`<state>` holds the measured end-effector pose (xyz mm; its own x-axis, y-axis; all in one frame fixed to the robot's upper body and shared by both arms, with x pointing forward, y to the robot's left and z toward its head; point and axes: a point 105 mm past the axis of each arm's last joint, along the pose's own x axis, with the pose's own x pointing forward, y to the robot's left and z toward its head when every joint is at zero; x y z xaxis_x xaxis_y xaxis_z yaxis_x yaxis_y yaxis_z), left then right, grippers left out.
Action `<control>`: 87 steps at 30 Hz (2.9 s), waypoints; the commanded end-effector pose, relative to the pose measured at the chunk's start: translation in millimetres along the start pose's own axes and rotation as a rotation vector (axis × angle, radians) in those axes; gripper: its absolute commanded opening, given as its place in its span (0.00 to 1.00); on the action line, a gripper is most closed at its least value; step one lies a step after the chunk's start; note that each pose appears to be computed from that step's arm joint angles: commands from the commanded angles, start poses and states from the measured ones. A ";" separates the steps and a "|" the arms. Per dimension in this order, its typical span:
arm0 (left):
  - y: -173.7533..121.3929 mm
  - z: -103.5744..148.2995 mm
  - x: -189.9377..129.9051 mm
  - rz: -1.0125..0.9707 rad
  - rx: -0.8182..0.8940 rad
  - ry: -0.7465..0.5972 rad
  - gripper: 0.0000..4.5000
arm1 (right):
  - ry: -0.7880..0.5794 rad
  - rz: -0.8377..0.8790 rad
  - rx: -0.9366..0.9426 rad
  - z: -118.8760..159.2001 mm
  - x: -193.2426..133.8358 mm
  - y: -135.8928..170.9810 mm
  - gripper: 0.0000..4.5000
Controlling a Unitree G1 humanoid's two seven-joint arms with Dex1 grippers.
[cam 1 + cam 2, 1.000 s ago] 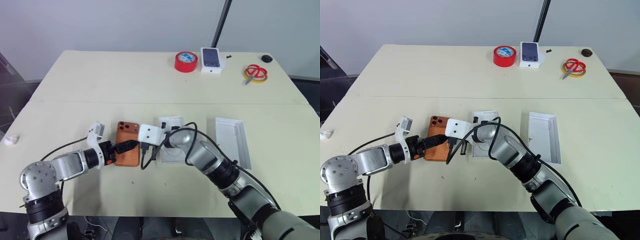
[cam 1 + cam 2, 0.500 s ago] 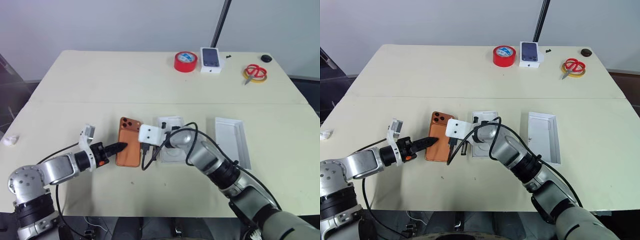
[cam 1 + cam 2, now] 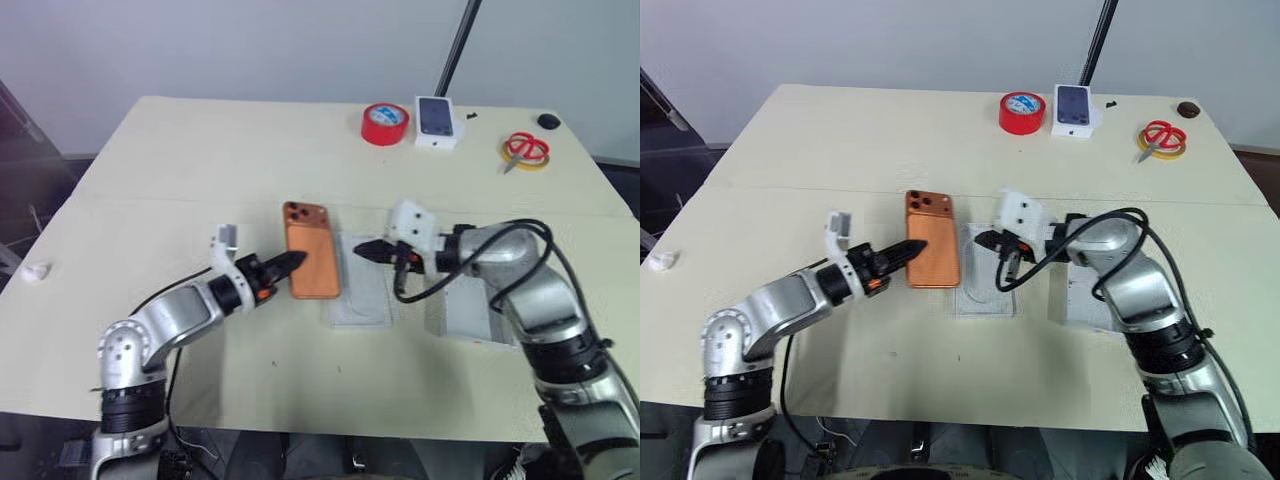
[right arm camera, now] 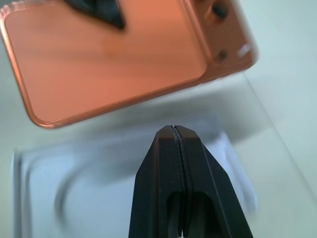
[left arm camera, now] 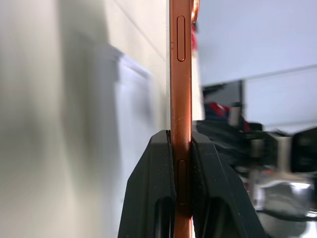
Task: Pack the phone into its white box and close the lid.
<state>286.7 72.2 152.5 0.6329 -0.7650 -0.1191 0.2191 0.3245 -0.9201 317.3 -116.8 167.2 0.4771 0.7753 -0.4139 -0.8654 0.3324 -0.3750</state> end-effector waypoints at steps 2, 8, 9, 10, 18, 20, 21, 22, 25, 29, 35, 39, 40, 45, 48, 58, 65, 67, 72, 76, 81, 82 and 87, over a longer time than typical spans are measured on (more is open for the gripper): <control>-9.6 -15.5 16.8 -0.002 -0.023 0.062 0.00 | 0.003 -0.082 -0.023 -1.1 -18.9 -15.6 0.00; 1.0 -26.0 30.7 0.051 -0.034 0.112 0.00 | 0.021 -0.130 -0.028 -6.1 -24.9 -23.5 0.00; 1.5 -26.5 31.5 0.052 -0.034 0.114 0.00 | 0.022 -0.130 -0.030 -6.4 -24.7 -23.4 0.00; 2.1 -27.3 32.6 0.052 -0.033 0.118 0.00 | 0.022 -0.130 -0.032 -6.9 -24.2 -23.0 0.00; 6.1 -28.0 43.8 0.057 -0.025 0.121 0.00 | 0.023 -0.108 -0.026 -9.9 -25.5 -18.1 0.00; 6.2 -29.2 45.8 0.056 -0.023 0.125 0.00 | 0.024 -0.090 -0.017 -11.5 -28.5 -15.2 0.00; 6.5 -29.4 46.6 0.056 -0.022 0.127 0.00 | 0.025 -0.080 -0.014 -12.3 -29.9 -13.9 0.00; 6.8 -29.7 47.4 0.056 -0.022 0.129 0.00 | 0.026 -0.070 -0.009 -13.4 -31.7 -12.5 0.00; 7.6 -31.0 48.8 0.054 -0.020 0.135 0.00 | 0.028 -0.060 0.000 -16.7 -36.3 -10.5 0.00; 7.1 -33.5 49.4 0.047 -0.015 0.153 0.21 | 0.038 -0.065 0.009 -20.3 -39.5 -11.5 0.00; 2.8 -26.4 40.5 0.038 0.015 0.147 0.82 | 0.044 -0.069 0.010 -21.2 -40.1 -12.2 0.00; -4.6 -11.3 20.4 0.033 0.066 0.110 0.92 | 0.049 -0.075 0.009 -21.9 -41.3 -12.4 0.00; -6.0 -8.0 14.8 0.039 0.095 0.106 0.92 | 0.051 -0.075 0.008 -22.3 -41.2 -12.5 0.00; 3.9 6.2 -12.1 0.168 0.349 0.120 0.92 | 0.090 -0.098 -0.008 -29.0 -36.9 -17.3 0.00; 8.3 21.1 -23.6 0.224 0.528 0.096 0.75 | 0.147 -0.120 -0.013 -40.2 -30.9 -22.2 0.00; 48.9 18.1 -0.4 0.344 0.850 0.199 0.02 | 0.259 -0.110 -0.112 -51.1 -3.2 -14.4 0.00; 50.5 -1.6 30.4 0.254 0.941 0.338 0.02 | 0.260 -0.071 -0.140 -46.3 12.1 -1.3 0.00; 47.3 -9.4 39.0 0.215 0.967 0.375 0.02 | 0.262 -0.063 -0.140 -47.0 10.2 1.3 0.00; 33.8 -30.9 60.8 0.099 0.992 0.447 0.02 | 0.290 -0.043 -0.140 -52.0 -6.0 7.0 0.00; 19.7 -53.1 75.9 -0.005 0.994 0.512 0.02 | 0.333 -0.037 -0.133 -59.2 -26.1 11.6 0.00; 7.3 -80.4 91.6 -0.108 0.992 0.595 0.02 | 0.413 -0.073 -0.099 -72.9 -53.9 13.1 0.00; 7.3 -83.4 95.0 -0.113 0.993 0.603 0.02 | 0.427 -0.079 -0.092 -75.4 -58.8 13.8 0.00; 4.6 -88.8 108.4 -0.136 0.977 0.616 0.02 | 0.481 -0.114 -0.062 -85.2 -78.1 15.8 0.00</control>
<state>294.7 -44.4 89.8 0.1860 -0.8487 -0.4951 0.8808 0.3673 -0.2989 280.1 -225.6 107.6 0.5739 0.3654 -0.7329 -0.8104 0.3824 -0.4439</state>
